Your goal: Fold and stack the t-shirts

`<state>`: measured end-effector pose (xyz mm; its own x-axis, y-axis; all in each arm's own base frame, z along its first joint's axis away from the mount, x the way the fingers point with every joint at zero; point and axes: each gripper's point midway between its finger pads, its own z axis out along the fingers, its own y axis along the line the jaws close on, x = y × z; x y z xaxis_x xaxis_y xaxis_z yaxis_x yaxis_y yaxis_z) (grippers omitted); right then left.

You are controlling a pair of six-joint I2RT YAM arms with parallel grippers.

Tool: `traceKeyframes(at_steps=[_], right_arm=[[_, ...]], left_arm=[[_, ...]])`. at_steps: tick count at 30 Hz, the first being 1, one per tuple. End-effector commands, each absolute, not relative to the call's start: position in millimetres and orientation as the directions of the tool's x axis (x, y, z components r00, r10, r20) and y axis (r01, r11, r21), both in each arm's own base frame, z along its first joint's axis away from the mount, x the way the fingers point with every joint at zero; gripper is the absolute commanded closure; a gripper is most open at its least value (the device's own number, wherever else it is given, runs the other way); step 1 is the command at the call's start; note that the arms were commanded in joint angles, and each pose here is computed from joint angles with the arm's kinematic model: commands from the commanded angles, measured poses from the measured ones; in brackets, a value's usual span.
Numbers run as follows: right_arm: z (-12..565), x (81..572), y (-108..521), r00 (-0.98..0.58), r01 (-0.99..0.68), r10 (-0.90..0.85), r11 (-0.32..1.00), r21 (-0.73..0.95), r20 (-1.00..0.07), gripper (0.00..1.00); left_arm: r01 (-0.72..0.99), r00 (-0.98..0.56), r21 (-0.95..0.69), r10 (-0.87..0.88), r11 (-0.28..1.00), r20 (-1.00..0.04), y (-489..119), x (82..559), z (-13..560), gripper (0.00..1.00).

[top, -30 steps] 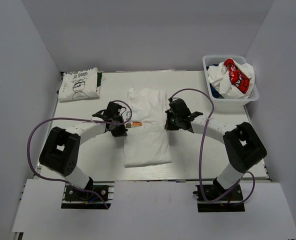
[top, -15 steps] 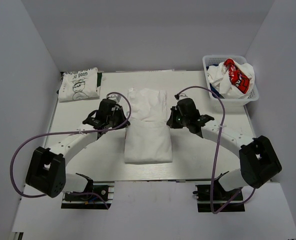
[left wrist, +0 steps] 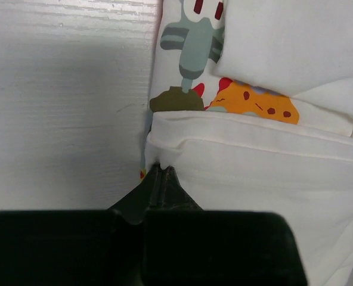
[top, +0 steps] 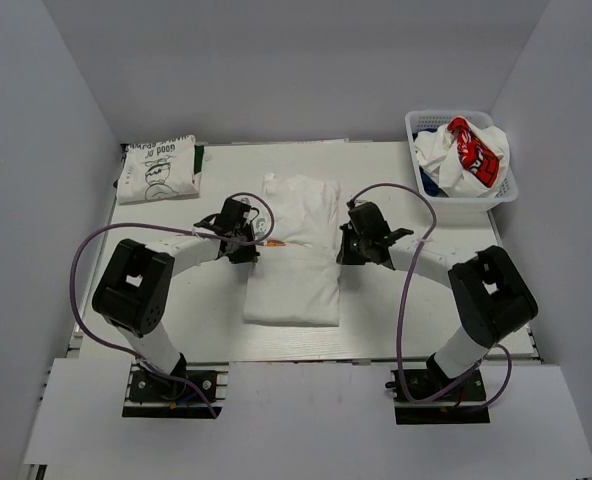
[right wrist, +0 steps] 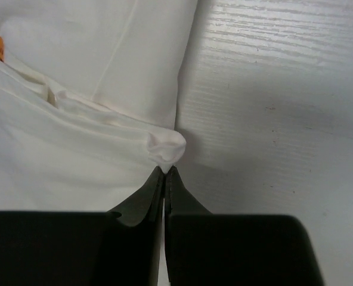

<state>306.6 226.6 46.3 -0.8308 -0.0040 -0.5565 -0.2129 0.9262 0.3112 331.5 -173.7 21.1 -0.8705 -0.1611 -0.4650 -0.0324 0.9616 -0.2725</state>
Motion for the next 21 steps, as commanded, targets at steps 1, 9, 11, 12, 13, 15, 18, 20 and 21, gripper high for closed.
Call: traceKeyframes(at_steps=[1,9,11,12,13,15,18,20,21], right_arm=[[47.3,317.9,227.5,-0.827,-0.208,0.002,0.928,0.308,-0.563,1.00],[58.6,326.6,228.4,-0.817,-0.220,-0.007,0.928,0.300,-0.577,0.44],[72.2,324.1,227.5,-0.800,-0.230,0.003,0.922,0.312,-0.600,0.19],[76.0,320.6,227.7,-0.798,-0.233,0.005,0.920,0.317,-0.602,0.10],[78.2,319.0,225.5,-0.797,-0.227,0.012,0.920,0.318,-0.604,0.10],[90.5,306.6,222.9,-0.790,-0.225,0.040,0.909,0.350,-0.612,0.10],[92.2,273.1,227.5,-0.814,-0.272,0.031,0.862,0.428,-0.580,0.10],[92.6,249.0,228.7,-0.832,-0.289,0.026,0.834,0.471,-0.555,0.10],[84.9,232.8,229.5,-0.848,-0.298,-0.005,0.831,0.470,-0.529,0.10]], left_arm=[[-0.062,-0.880,-0.206,-0.151,0.977,-0.450,-159.2,330.2,14.0,1.00],[-0.062,-0.849,-0.259,-0.187,0.964,-0.495,-161.5,328.7,54.9,0.50],[-0.095,-0.840,-0.268,-0.222,0.959,-0.495,-157.3,322.2,63.4,0.25],[-0.095,-0.821,-0.293,-0.242,0.951,-0.518,-157.5,321.7,79.6,0.11],[-0.109,-0.826,-0.293,-0.250,0.950,-0.506,-153.9,312.6,76.8,0.04],[-0.134,-0.821,-0.304,-0.277,0.943,-0.499,-151.6,300.9,81.0,0.00],[-0.136,-0.845,-0.344,-0.290,0.929,-0.450,-150.3,264.5,71.0,0.00],[-0.123,-0.851,-0.409,-0.308,0.904,-0.425,-155.5,247.8,73.6,0.00],[-0.120,-0.865,-0.417,-0.300,0.901,-0.401,-153.9,233.7,60.4,0.00]])
